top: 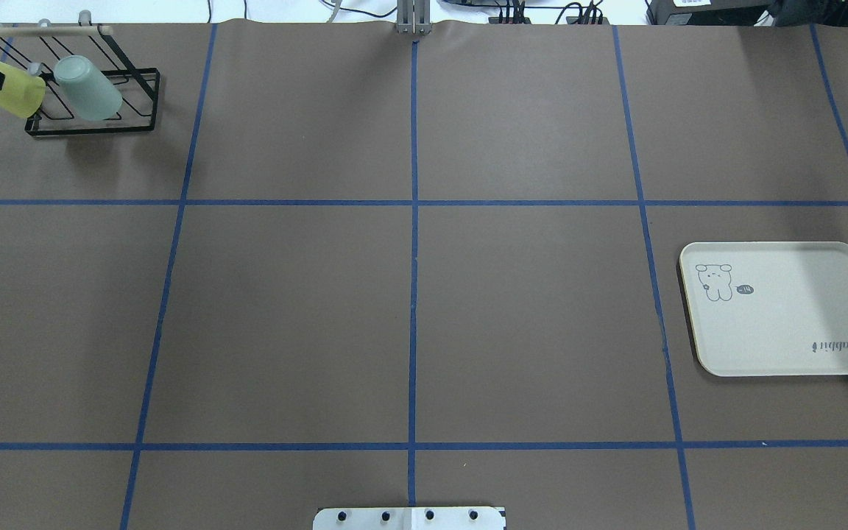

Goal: Left arm grabs green cup and hands to right arm on tray

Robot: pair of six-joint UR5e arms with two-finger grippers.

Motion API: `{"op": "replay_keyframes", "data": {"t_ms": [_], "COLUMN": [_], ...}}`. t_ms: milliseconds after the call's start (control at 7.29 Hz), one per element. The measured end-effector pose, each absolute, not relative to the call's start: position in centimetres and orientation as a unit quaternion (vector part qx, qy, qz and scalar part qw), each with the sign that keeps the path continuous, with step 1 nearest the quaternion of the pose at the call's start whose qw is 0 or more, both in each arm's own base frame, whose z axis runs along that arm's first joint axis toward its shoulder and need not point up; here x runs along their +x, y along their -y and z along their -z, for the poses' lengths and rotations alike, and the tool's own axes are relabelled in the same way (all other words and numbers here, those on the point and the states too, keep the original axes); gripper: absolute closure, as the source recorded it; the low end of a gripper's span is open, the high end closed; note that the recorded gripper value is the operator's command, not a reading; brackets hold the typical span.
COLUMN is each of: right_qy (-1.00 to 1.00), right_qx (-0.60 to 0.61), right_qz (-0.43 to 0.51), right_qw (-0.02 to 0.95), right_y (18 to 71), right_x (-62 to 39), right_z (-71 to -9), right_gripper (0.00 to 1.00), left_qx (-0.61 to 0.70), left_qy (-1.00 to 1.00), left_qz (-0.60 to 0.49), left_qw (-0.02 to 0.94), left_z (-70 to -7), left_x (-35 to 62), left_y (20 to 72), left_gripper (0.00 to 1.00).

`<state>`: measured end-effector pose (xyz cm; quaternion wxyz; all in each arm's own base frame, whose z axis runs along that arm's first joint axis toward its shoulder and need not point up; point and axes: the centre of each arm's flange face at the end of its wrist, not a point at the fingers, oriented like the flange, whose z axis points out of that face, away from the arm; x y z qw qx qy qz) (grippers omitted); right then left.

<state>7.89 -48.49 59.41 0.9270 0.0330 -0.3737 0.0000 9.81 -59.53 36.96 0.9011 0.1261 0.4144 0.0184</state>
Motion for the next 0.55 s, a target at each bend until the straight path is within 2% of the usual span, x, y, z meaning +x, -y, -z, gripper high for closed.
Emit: {"op": "replay_keyframes", "data": {"t_ms": [549], "right_qy": [0.372], "right_qx": [0.035], "right_qz": [0.001], "right_qw": [0.927], "right_y": [48.6], "right_x": [7.9], "right_z": [-59.2], "right_gripper": [0.0], "left_qx": [0.184], "left_qy": [-0.378], "left_qz": [0.117], "left_qw": [0.9], "left_z": [-39.8], "left_x": [18.1], "left_y": [62.5], "left_gripper": [0.0]}}
